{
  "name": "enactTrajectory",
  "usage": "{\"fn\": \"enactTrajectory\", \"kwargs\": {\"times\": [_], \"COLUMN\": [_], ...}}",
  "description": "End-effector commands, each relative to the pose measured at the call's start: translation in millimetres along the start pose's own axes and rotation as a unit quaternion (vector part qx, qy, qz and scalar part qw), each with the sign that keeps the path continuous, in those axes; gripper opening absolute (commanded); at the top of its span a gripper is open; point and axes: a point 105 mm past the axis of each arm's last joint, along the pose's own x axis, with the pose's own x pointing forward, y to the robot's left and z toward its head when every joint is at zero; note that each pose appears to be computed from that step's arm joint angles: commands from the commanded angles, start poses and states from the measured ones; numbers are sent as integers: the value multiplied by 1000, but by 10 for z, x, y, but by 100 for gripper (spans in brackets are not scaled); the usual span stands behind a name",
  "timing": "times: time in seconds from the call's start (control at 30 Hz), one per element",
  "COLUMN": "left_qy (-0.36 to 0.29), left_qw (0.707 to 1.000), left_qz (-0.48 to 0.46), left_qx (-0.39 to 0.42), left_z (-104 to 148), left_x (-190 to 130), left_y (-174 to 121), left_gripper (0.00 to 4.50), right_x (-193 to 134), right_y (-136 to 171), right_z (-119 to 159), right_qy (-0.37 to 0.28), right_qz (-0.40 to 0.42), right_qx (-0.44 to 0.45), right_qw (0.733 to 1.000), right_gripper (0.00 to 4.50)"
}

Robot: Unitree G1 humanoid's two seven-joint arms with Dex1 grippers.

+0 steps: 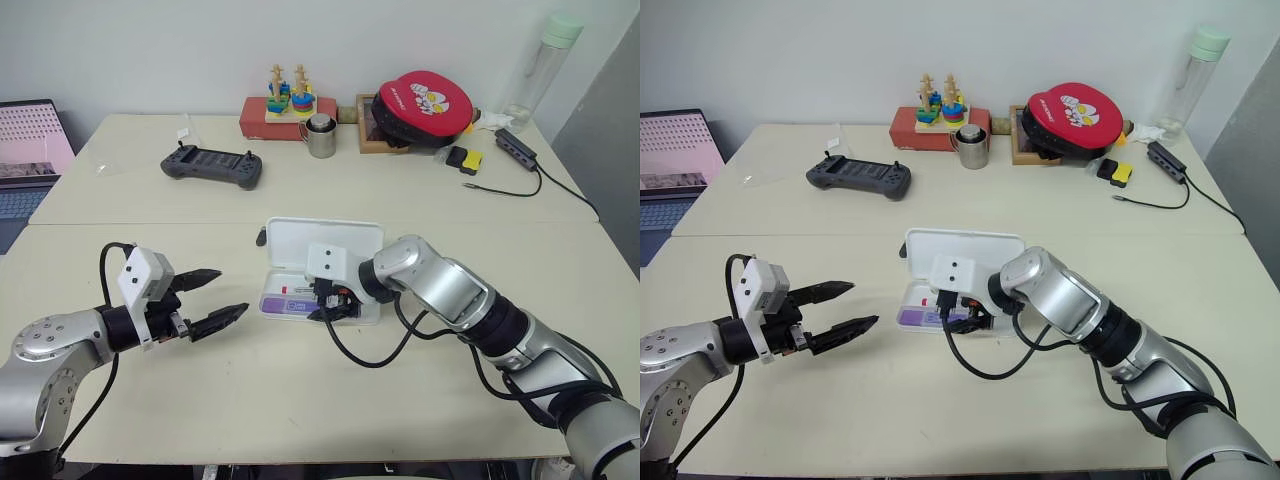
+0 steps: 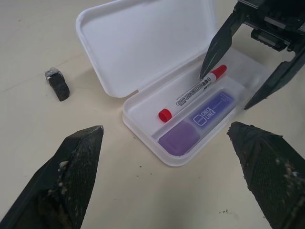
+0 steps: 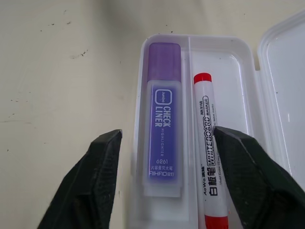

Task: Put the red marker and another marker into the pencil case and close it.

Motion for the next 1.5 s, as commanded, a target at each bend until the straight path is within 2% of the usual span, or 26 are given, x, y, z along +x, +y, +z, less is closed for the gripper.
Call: {"fn": "enactTrajectory", "kwargs": {"times": [0.03,0.07,0.23,0.37,0.6,0.93,1.33,1.5], "left_qy": [-43,-52,-48,-31,0,30,36,34], "left_qw": [998,997,976,972,981,988,985,985], "left_qz": [43,60,208,228,191,149,164,159], "left_qx": [-12,-21,-46,-48,-37,-35,-45,-53], "left_z": [156,176,134,76,1,-91,-80,-110], "left_x": [1,6,19,179,484,992,1209,1217], "left_y": [164,227,780,921,942,912,1040,1012], "left_gripper": [450,450,450,450,450,450,450,363], "right_x": [-166,-219,-667,-886,-1002,-1092,-1143,-1148], "right_y": [-22,-23,-162,-292,-449,-503,-524,-527], "right_z": [270,355,880,983,975,986,948,929], "right_qy": [-67,-92,-251,-282,-289,-292,-289,-288], "right_qz": [-1,0,-25,-63,-114,-149,-167,-168], "right_qx": [-16,-17,7,6,16,16,24,27], "right_qw": [998,996,968,957,950,945,942,942], "right_gripper": [417,444,448,448,448,448,448,450]}}
